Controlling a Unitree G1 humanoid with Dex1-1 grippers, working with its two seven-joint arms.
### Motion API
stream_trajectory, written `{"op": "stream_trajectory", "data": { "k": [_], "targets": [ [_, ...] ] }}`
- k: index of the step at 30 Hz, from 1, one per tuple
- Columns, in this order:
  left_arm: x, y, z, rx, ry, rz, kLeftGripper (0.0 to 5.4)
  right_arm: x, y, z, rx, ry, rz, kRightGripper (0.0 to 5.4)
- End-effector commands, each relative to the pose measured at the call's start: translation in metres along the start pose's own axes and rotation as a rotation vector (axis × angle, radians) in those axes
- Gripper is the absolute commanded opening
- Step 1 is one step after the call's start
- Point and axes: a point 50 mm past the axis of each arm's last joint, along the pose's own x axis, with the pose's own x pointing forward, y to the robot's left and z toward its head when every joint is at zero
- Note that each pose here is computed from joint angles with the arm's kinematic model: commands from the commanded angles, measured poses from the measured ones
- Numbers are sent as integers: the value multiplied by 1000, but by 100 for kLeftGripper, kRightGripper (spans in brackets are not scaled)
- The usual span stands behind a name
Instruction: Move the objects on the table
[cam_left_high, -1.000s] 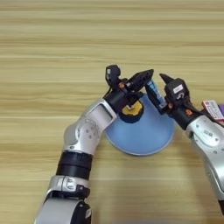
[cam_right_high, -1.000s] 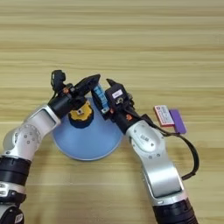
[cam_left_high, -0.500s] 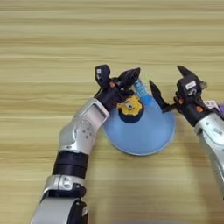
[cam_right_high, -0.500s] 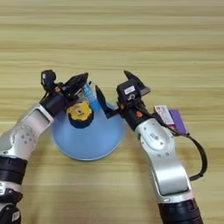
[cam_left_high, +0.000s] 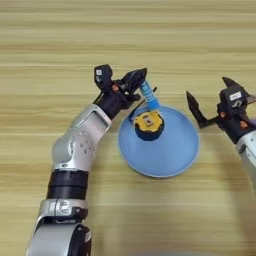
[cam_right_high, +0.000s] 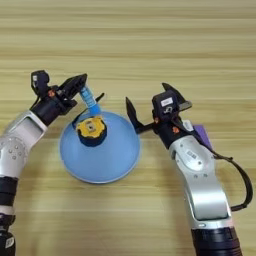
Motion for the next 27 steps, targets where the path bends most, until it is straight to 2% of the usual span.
{"op": "stream_trajectory", "data": {
  "k": [1, 3, 6, 10, 16, 21, 27],
  "targets": [
    [-26, 11, 10, 65, 19, 76, 130, 2, -3, 1, 10, -1, -21, 540],
    [-39, 15, 14, 98, 30, 105, 130, 3, -3, 1, 12, -2, -24, 540],
    [-56, 26, 12, 138, 81, 179, 130, 3, -4, 2, 13, -3, -30, 540],
    [-70, 35, 14, 172, 102, 237, 130, 3, -4, 2, 13, -5, -33, 540],
    [-82, 47, 19, 236, 130, 304, 130, 3, -4, 3, 14, -4, -32, 540],
    [-85, 53, 20, 265, 149, 337, 130, 3, -4, 3, 14, -3, -33, 540],
    [-89, 60, 21, 324, 184, 370, 130, 4, -3, 2, 15, -2, -32, 540]
  ]
}}
